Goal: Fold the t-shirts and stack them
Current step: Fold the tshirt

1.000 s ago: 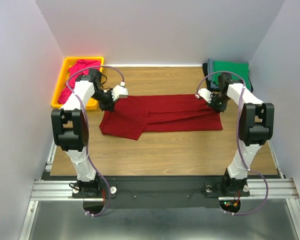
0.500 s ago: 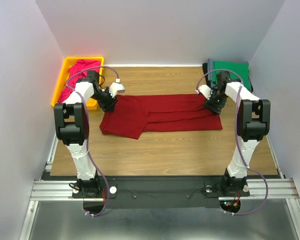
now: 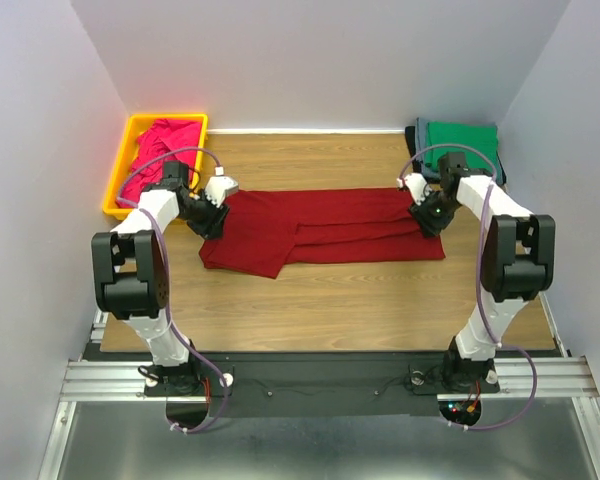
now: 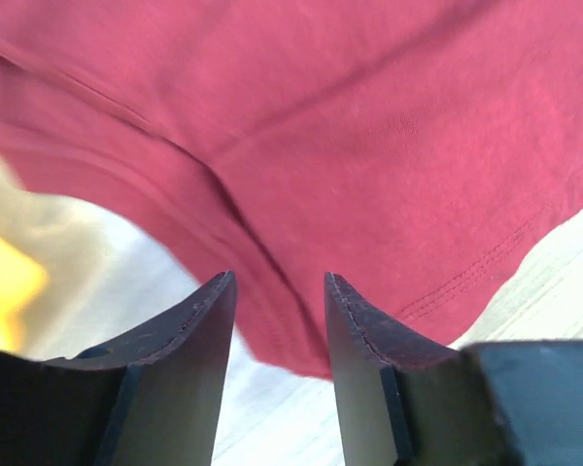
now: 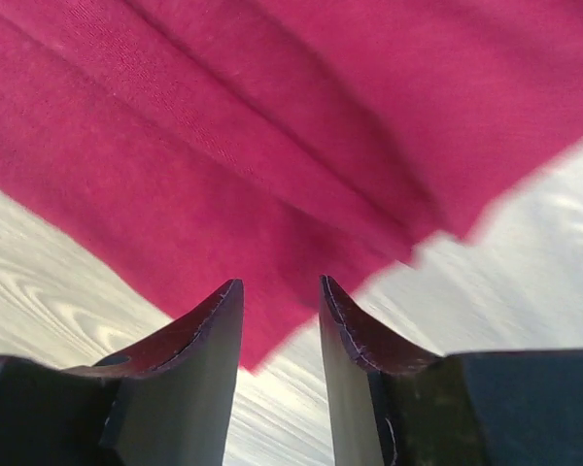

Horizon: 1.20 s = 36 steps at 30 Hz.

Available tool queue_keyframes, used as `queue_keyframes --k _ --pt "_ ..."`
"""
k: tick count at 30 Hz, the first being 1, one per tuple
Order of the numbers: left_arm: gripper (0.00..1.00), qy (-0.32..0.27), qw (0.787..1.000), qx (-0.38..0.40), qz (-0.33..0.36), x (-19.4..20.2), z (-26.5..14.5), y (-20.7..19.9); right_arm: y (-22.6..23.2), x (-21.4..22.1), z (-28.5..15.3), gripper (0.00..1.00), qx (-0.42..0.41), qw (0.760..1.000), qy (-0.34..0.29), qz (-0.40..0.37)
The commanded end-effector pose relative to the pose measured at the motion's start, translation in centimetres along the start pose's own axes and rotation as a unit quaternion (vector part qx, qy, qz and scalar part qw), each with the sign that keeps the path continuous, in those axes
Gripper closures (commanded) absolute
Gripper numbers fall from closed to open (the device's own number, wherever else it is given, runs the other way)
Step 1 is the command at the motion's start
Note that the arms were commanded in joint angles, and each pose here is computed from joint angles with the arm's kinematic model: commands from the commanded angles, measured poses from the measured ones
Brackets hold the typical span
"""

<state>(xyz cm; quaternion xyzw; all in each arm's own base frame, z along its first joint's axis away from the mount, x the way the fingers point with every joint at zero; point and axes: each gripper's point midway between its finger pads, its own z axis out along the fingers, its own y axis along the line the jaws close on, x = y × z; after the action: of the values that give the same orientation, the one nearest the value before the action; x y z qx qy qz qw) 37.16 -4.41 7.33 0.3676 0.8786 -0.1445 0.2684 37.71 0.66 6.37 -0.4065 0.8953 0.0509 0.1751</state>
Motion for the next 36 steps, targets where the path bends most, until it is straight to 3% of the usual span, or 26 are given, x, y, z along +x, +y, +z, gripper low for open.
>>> queue_keyframes --k 1,10,17,22,27,28,30,33,36 --pt "0.50 0.002 1.000 0.008 -0.028 0.8 1.2 -0.4 1.5 0.9 2.4 0.58 -0.040 0.998 0.008 0.045" --pt "0.57 0.083 0.996 0.023 -0.027 6.4 3.0 -2.1 2.9 4.8 5.6 0.62 -0.053 0.994 0.072 0.059" --pt "0.62 0.150 0.988 0.048 0.005 11.4 1.3 -6.1 6.5 9.2 4.5 0.62 -0.065 0.990 0.115 0.039" --pt "0.62 0.152 0.987 0.052 0.025 12.2 -1.0 -8.1 8.0 10.9 2.4 0.62 -0.051 0.991 0.124 0.018" --pt "0.48 0.084 0.991 0.048 0.094 8.7 -3.9 -8.8 8.1 7.7 -1.1 0.54 -0.048 0.997 0.065 0.017" --pt "0.45 0.061 0.990 0.055 0.112 7.7 -4.5 -9.3 8.1 6.9 -1.9 0.45 -0.050 0.997 0.053 0.019" --pt "0.39 0.023 0.983 0.044 0.175 5.7 -6.6 -9.7 7.8 4.1 -4.0 0.40 -0.050 0.999 0.007 0.019" --pt "0.34 0.010 0.963 0.040 0.267 5.0 -7.9 -10.6 8.9 0.9 -5.6 0.39 -0.072 0.996 -0.040 0.025" --pt "0.34 0.038 0.945 0.048 0.322 6.5 -7.5 -12.0 11.4 -3.3 -6.2 0.41 -0.105 0.992 -0.074 0.017"
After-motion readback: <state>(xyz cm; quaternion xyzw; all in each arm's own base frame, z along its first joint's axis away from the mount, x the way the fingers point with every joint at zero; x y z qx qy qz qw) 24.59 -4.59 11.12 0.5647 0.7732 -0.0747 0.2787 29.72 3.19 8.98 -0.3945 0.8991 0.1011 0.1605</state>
